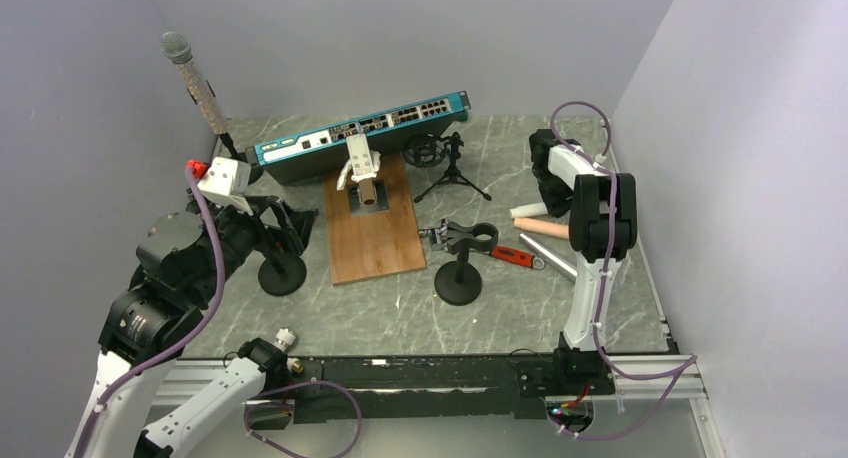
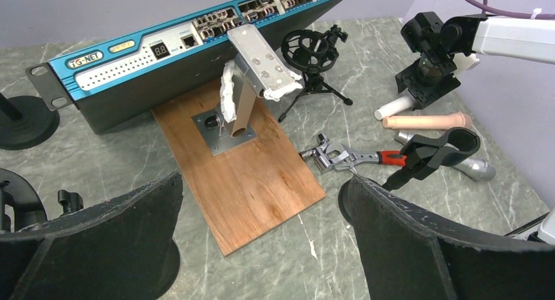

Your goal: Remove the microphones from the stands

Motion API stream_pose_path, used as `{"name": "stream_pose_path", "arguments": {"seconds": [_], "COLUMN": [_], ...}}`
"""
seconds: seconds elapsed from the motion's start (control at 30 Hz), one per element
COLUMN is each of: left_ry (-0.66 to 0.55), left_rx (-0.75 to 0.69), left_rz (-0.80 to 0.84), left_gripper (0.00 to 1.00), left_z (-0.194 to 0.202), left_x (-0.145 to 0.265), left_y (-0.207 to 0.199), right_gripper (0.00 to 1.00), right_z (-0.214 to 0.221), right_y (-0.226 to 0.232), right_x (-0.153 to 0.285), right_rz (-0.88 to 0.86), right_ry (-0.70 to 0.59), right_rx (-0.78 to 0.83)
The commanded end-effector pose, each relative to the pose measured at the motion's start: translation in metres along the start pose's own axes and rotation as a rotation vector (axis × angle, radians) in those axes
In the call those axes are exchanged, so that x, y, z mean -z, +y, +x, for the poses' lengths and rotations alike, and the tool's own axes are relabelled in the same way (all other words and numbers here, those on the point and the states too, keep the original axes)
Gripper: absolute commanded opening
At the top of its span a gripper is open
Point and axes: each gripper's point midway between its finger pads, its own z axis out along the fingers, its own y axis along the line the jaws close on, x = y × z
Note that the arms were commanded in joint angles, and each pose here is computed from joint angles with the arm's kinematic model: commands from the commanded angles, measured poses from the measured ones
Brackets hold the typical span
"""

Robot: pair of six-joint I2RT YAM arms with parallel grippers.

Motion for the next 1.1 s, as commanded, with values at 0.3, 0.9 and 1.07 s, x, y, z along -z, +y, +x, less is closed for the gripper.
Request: {"name": "stream_pose_path", "arguments": {"seconds": [0.3, 0.9, 1.07], "left_ry": [-0.038, 0.007, 0.013], "left_rx": [0.024, 0.070, 0.087], "left_rz": [0.016, 0.024, 0.043], "left_gripper": [0.99, 1.00, 0.99], "left_z": [-0.012, 0.002, 0.006], "left_x": [0.004, 0.003, 0.003], "left_y": [-0.005, -0.007, -0.010], "right_gripper": [0.87, 1.00, 1.00], "right_z": [-0.022, -0.046, -0.031], "right_y": [0.011, 0.011, -0.011], "right_x": [0.036, 0.213, 0.288], "right_rz": [-0.119, -0.702, -1.080], "right_ry": [0.022, -0.109, -0.116], "right_rx": [0.052, 0.411, 0.498]}}
